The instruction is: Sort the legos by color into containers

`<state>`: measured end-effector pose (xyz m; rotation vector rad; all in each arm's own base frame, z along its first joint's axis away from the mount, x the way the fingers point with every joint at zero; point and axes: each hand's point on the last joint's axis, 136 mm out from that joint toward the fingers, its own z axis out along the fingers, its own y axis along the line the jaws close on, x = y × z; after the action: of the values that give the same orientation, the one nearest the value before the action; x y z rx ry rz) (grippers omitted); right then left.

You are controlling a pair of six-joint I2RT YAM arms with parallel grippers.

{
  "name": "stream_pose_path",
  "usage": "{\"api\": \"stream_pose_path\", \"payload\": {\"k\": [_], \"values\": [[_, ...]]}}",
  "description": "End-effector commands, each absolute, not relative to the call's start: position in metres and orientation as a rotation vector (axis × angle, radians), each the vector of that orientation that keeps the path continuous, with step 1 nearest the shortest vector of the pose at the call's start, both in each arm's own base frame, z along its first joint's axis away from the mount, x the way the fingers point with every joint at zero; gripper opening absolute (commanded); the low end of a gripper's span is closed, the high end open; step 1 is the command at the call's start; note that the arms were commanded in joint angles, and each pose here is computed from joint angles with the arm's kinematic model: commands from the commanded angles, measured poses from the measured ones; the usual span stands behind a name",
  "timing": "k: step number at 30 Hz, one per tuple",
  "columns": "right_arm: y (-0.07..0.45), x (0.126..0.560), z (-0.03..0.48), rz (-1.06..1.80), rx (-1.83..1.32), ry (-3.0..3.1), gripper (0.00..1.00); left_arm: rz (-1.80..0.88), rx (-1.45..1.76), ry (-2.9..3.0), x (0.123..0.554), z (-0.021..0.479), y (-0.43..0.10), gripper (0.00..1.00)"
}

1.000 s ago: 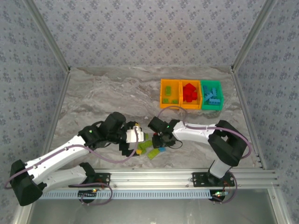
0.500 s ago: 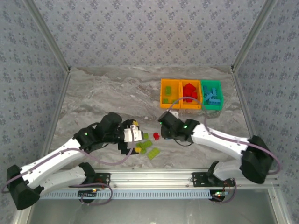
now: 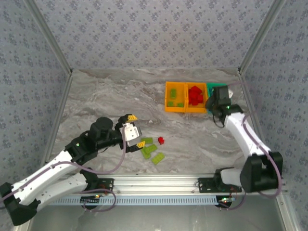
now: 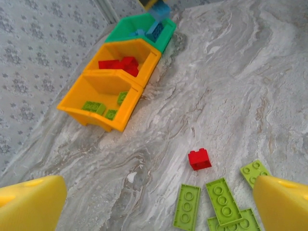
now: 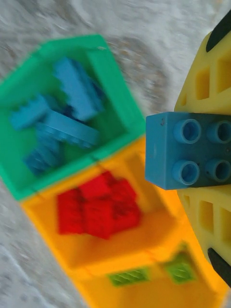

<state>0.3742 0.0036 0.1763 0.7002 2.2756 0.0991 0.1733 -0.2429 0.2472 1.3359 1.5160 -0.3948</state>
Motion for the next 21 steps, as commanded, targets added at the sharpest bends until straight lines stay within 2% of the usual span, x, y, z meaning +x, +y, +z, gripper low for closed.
{"api": "stream_pose_path", "payload": {"k": [1,7,12,14,21], "values": [[-0.022,0.417,0.178,0.067,0.707,2.276,0.25,-0.376,1.284,1.563,0.182,0.25,-0.24,0.99],[-0.048,0.475,0.15,0.006,0.769,2.35,0.29,-0.313,1.217,1.695,0.197,0.246,-0.232,0.99],[-0.063,0.495,0.141,-0.054,0.775,2.412,0.49,-0.263,1.214,1.753,0.205,0.235,-0.23,0.99],[-0.063,0.491,0.143,-0.048,0.781,2.413,0.57,-0.251,1.198,1.781,0.209,0.233,-0.229,0.99],[-0.024,0.417,0.149,0.045,0.744,2.407,0.62,-0.322,0.926,1.885,0.23,0.254,-0.215,0.99]]}}
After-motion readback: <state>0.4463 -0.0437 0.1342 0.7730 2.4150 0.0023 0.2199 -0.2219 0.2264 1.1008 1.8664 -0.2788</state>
